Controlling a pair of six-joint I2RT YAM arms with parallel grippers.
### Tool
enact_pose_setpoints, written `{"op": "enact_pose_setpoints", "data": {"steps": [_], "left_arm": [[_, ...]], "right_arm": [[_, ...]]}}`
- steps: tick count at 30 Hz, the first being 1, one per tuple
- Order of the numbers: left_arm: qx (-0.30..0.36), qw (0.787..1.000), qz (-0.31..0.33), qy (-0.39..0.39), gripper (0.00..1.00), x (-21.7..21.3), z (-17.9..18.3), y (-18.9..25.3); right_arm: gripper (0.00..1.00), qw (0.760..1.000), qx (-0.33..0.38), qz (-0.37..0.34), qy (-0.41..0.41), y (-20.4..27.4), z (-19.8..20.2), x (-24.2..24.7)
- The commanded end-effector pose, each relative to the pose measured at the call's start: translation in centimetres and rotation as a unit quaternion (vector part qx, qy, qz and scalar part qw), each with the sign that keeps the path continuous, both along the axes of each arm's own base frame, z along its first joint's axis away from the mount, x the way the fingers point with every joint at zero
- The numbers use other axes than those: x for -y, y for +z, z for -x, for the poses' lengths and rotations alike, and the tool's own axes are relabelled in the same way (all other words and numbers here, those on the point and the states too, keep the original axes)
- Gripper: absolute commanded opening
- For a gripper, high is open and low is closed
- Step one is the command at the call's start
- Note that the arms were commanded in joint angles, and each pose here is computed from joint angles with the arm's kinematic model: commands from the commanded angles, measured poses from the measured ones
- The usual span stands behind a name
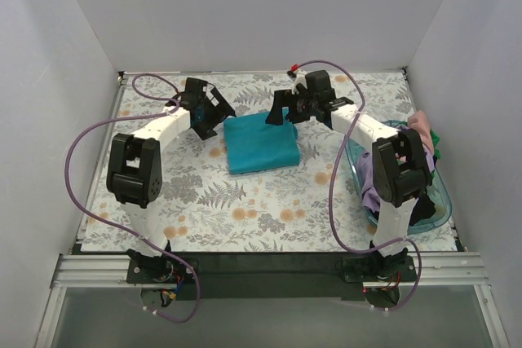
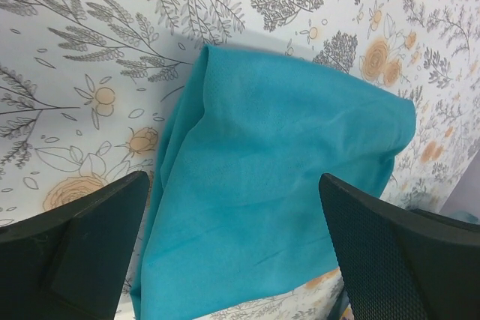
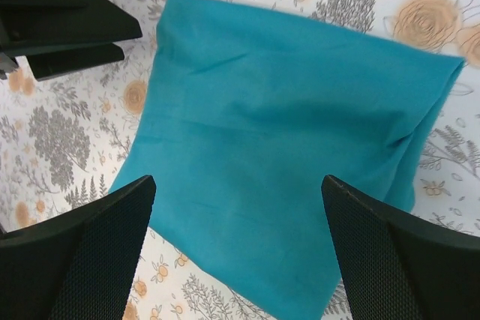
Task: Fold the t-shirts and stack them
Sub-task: Fold the tshirt
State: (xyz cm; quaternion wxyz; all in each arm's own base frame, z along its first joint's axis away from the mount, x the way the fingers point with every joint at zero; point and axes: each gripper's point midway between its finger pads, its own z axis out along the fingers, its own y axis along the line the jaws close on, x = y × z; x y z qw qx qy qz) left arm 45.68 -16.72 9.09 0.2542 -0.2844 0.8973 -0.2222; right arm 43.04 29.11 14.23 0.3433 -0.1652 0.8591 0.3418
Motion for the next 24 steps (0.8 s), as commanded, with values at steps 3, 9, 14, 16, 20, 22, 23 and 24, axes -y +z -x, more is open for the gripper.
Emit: {"op": "enact_pose_setpoints", "data": {"steps": [3,9,14,16,20,22,23,24], "left_arm": [[0.004,0.999,0.018,-0.034,0.97,1.7,0.3,-0.5],[-0.015,0.999,0.003,-0.033,0.97,1.0,1.7,-2.1],[-0.017,0.999,-0.012,-0.029,0.98,0.0,3.3,-2.4],[-0.022,0.999,-0.013,-0.034,0.98,-0.1,3.9,-2.9],[-0.043,0.998,-0.021,-0.033,0.98,-0.7,5.9,-4.2],[-0.051,0.998,-0.027,-0.027,0.97,-1.3,7.2,-4.8],[-0.054,0.998,-0.029,-0.025,0.96,-1.5,7.7,-5.1],[-0.051,0.998,-0.03,-0.021,0.95,-1.8,8.1,-4.8]], "right_arm": [[0.99,0.999,-0.031,0.027,-0.004,-4.5,-0.1,0.3],[0.98,0.993,-0.096,0.071,-0.003,-11.1,0.4,0.9],[0.98,0.987,-0.135,0.084,0.019,-14.5,2.9,0.8],[0.98,0.986,-0.136,0.087,0.029,-14.8,3.9,0.1],[0.99,0.987,-0.132,0.076,0.048,-13.8,5.8,-1.7],[0.99,0.988,-0.125,0.075,0.049,-12.8,6.9,-2.6],[0.98,0.989,-0.119,0.079,0.045,-12.5,7.1,-2.7],[0.98,0.989,-0.116,0.081,0.053,-12.3,7.8,-3.3]]}}
